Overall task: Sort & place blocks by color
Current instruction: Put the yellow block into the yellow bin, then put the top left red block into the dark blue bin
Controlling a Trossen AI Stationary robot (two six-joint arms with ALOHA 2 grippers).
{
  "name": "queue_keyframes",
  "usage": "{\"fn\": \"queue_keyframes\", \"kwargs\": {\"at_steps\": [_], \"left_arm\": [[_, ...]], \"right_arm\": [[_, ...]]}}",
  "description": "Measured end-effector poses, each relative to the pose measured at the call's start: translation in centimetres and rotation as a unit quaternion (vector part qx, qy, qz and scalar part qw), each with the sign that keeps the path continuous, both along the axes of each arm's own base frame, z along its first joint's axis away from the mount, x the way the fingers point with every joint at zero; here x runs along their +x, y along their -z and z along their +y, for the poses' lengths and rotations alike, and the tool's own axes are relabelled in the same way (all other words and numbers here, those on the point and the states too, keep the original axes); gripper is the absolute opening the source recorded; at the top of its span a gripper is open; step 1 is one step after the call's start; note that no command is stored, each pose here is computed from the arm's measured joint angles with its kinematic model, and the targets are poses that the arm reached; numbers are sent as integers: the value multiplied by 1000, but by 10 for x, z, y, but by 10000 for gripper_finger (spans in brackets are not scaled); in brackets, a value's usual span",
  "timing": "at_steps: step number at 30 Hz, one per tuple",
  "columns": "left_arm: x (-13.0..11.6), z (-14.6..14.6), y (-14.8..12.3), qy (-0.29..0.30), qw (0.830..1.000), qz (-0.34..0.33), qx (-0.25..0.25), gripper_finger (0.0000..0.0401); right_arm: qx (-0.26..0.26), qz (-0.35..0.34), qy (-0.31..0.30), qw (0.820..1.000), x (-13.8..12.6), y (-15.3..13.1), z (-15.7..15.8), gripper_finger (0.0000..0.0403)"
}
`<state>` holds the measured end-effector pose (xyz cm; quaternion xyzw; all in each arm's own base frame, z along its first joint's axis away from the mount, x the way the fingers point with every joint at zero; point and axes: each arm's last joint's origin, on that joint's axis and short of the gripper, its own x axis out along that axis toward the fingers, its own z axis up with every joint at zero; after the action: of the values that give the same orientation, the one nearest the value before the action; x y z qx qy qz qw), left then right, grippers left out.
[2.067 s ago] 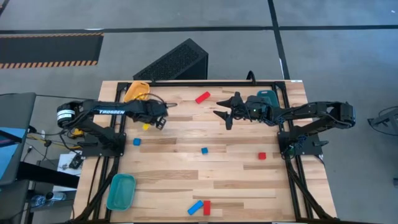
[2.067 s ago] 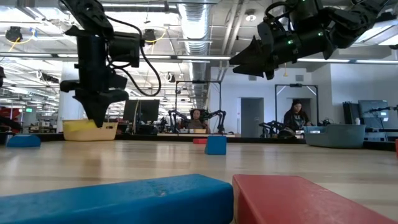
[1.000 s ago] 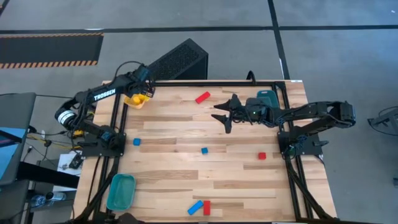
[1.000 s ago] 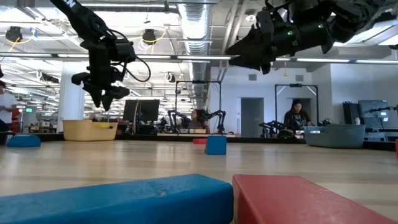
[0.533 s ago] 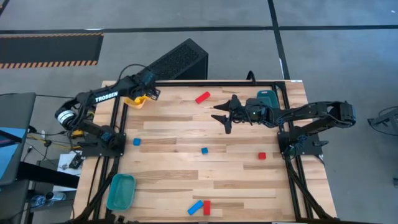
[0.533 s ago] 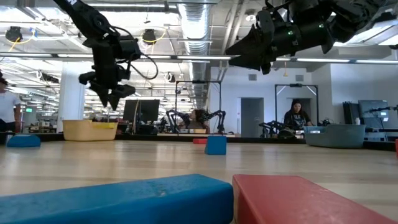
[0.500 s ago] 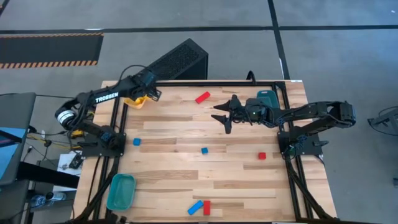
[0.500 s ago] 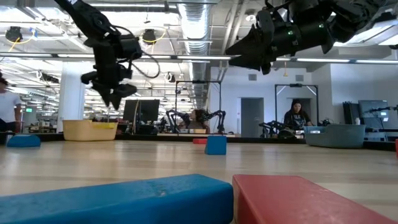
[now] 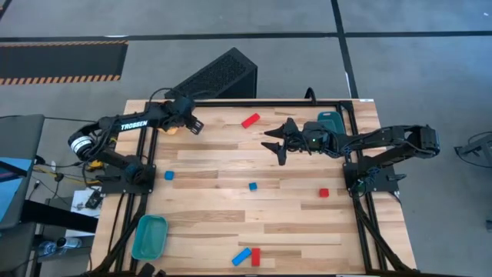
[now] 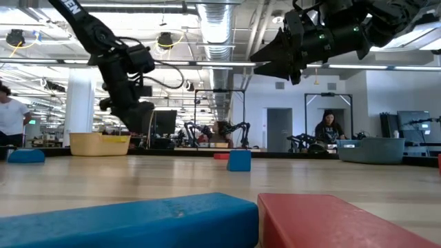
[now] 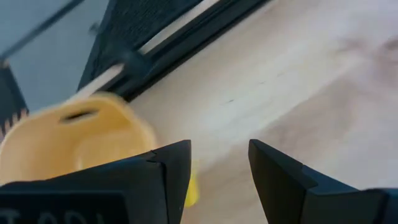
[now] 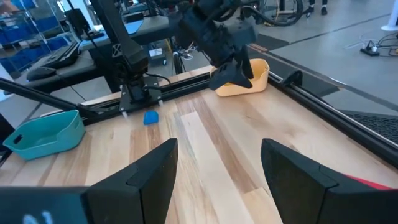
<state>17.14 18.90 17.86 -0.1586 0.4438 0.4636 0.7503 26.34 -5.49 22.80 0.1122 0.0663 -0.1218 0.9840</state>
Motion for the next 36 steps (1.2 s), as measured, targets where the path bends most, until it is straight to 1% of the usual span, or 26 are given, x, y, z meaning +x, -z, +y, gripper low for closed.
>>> {"fn": "queue_keyframes", "kwargs": {"at_steps": [5, 7, 11, 17, 24, 26, 28, 33, 36], "left_arm": [[-15, 2, 7, -54, 998, 1, -41, 151], [-19, 3, 8, -70, 996, 9, -47, 151], [-24, 3, 9, -104, 993, 41, -29, 151], [-19, 2, 8, -94, 995, 39, -16, 151], [-15, 0, 4, -109, 991, 68, 23, 151], [-11, -3, 4, -94, 992, 74, 28, 151], [-5, -11, 0, -64, 994, 78, 37, 151], [13, -45, -27, 3, 992, 58, 115, 151], [15, -70, -49, 45, 988, 21, 146, 151]], "right_arm": [[3, -2, -11, 1000, 1, 0, 6, 255], [3, -5, -15, 1000, 2, -1, 8, 255], [2, -6, -19, 1000, 3, -3, 10, 255], [-4, -10, -29, 1000, 6, -7, 15, 255], [-7, -7, -32, 999, 6, -8, 16, 255], [-7, -4, -28, 1000, 6, -7, 16, 255], [-8, 0, -19, 1000, 6, -7, 15, 255], [-4, -1, 7, 1000, 6, -7, 14, 255], [20, -3, 11, 1000, 6, -6, 16, 255]]}}
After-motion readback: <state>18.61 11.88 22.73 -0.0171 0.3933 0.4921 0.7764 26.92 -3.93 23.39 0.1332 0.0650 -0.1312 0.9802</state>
